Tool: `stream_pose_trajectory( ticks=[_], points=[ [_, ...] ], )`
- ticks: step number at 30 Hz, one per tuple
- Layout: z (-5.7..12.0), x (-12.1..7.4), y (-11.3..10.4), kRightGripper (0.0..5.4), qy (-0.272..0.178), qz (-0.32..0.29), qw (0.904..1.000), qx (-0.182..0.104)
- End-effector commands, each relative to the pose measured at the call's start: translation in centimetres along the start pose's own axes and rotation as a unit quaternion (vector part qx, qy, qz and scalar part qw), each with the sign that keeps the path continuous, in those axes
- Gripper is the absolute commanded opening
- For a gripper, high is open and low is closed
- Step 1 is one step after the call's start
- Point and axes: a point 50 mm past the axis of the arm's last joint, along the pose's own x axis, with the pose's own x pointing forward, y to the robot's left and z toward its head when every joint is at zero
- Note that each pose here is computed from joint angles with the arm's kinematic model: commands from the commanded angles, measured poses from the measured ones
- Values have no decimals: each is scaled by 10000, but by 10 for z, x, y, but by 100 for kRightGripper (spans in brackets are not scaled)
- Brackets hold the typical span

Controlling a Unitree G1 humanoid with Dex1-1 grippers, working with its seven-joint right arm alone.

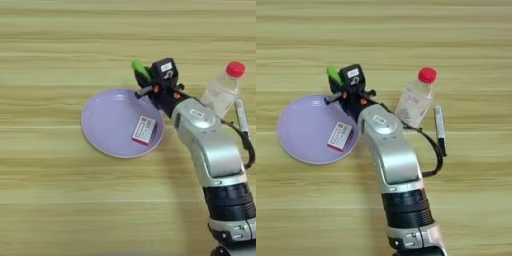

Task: Move the objects on the table

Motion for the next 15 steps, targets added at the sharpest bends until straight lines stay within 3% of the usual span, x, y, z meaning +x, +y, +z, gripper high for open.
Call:
stream_pose_trajectory(
  ticks=[1,9,15],
  points=[
    [50,-7,-16,77,-1020,-329,9936,-352],
    [77,-38,-46,77,-1505,-971,9823,-545],
    [93,-74,-70,77,-1759,-1580,9687,-760]
  ],
)
